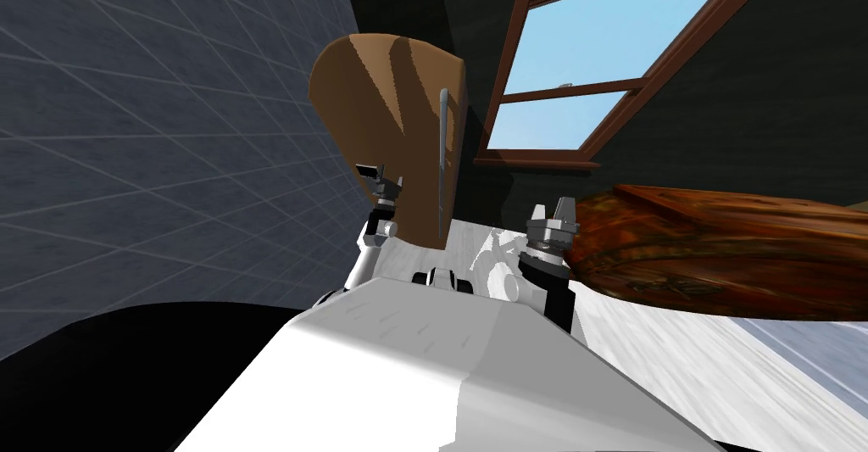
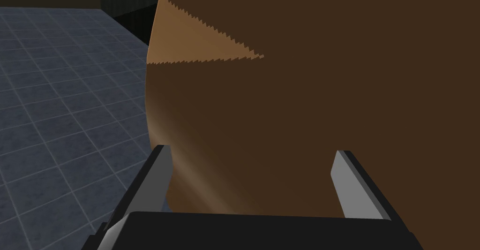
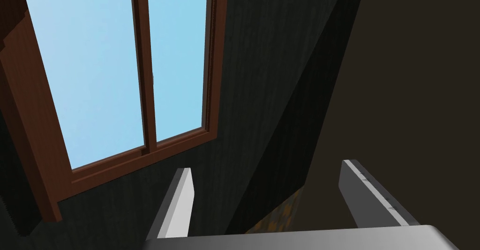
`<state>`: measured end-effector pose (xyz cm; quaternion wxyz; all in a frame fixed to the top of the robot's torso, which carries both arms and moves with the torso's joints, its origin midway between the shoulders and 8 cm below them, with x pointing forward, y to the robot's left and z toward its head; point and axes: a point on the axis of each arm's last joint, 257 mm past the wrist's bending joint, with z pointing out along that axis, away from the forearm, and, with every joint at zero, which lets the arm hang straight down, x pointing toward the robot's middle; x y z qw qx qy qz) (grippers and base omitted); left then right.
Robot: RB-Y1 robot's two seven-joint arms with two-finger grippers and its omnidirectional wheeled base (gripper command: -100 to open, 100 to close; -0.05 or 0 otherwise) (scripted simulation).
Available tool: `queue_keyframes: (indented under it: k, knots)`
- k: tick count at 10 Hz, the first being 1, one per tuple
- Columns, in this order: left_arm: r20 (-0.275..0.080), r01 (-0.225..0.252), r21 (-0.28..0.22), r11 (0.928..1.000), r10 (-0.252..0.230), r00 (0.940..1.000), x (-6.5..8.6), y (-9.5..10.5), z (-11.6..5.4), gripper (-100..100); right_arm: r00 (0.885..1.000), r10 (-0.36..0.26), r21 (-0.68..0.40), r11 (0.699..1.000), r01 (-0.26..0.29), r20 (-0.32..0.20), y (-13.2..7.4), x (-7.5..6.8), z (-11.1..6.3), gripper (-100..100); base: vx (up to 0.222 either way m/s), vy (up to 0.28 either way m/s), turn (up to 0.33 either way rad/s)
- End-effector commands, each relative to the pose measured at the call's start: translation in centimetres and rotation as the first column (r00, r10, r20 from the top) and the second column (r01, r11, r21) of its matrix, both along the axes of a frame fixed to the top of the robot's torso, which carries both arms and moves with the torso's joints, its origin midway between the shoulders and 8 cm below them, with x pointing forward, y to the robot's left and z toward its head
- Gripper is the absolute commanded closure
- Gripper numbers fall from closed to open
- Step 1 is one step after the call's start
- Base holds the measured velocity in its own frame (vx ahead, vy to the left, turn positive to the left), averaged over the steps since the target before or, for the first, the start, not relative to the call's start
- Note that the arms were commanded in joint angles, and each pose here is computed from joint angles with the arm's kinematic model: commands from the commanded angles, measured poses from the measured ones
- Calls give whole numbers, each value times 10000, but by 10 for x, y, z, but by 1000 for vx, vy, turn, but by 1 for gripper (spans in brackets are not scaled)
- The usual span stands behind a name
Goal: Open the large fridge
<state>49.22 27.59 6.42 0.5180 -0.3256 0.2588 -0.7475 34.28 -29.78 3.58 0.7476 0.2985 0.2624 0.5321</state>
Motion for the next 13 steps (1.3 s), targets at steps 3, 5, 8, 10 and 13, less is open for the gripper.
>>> queue_keyframes:
  k: [3, 5, 8, 10, 13]
  knots:
    - [-491, 222, -330, 9992, -238, 9985, 38, 8, 13, -100, 10000, 0, -1, 10000, 0, 0, 0, 0, 0, 0, 0, -67, 31]
    - [-743, 271, -511, 9983, -309, 9968, 54, 14, 18, -100, 10000, 0, -1, 10000, 0, -1, 0, 0, 0, 0, -4, -90, 55]
    - [-690, 428, -701, 9966, -477, 9965, 70, 14, 41, -100, 10000, 0, 1, 10000, 0, 0, 0, 0, 0, 0, -7, -105, 47]
    - [-991, 414, -923, 9949, -505, 9938, 85, 21, 45, -100, 10000, 0, -1, 10000, 0, 0, 0, 0, 0, 0, 9, -62, 34]
    - [-937, 544, -1145, 9919, -653, 9935, 99, 21, 69, -100, 10000, 0, 0, 10000, 0, 0, 0, 0, 0, 0, -1, -98, 49]
